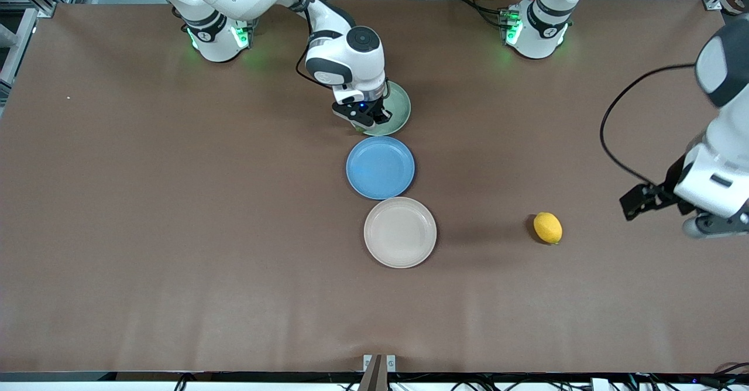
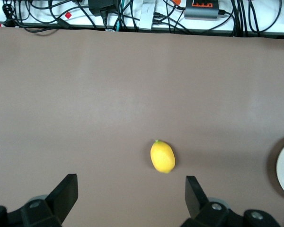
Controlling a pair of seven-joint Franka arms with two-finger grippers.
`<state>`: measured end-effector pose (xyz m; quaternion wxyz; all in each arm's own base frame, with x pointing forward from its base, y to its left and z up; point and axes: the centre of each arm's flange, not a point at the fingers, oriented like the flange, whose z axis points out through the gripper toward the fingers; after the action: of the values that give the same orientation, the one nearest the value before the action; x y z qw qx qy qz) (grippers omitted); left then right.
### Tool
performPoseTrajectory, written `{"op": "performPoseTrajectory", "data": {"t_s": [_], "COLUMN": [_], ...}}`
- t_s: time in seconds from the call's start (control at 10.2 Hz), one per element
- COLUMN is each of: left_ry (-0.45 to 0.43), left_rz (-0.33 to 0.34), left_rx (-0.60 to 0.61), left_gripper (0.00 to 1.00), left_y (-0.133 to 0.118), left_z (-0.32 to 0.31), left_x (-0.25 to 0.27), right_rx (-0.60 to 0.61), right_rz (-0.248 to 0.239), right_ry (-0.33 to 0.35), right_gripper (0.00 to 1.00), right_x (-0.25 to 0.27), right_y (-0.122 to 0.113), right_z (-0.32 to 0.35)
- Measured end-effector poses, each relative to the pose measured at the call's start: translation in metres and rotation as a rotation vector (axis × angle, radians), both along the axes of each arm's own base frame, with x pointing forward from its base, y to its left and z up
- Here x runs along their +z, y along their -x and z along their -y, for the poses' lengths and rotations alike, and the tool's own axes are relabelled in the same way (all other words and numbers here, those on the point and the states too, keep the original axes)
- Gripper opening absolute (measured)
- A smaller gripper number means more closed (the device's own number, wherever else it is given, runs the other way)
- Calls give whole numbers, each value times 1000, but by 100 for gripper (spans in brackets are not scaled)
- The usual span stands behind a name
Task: Pick lemon and lettuce from plates
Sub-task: 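Release the lemon and raise the left gripper while the right lifts lettuce, then carry the lettuce leaf away from the plates with the right gripper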
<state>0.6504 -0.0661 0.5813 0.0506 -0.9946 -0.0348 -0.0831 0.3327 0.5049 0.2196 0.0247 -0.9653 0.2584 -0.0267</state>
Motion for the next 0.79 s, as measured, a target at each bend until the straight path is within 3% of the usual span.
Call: {"op": "performPoseTrajectory", "data": {"t_s": [0.2,0.29,0.59,0.79], "left_ry": [-10,-11,-9,-11], "left_rz": [-31,-37,-43,-48], "left_rx": [1,-9,-49,-51], "left_gripper": [100,100,100,100], "left_y": [21,28,43,48], "left_z": [3,10,34,35], "left_x": [23,31,44,48], "right_rx": [43,92,243,291], "right_rz": [6,-23,-169,-220], "right_ry": [20,55,148,192], "right_gripper": [4,4,4,4], "right_x": [19,30,70,90], "right_y": [-15,-21,-45,-74], "right_z": [10,19,62,105]}}
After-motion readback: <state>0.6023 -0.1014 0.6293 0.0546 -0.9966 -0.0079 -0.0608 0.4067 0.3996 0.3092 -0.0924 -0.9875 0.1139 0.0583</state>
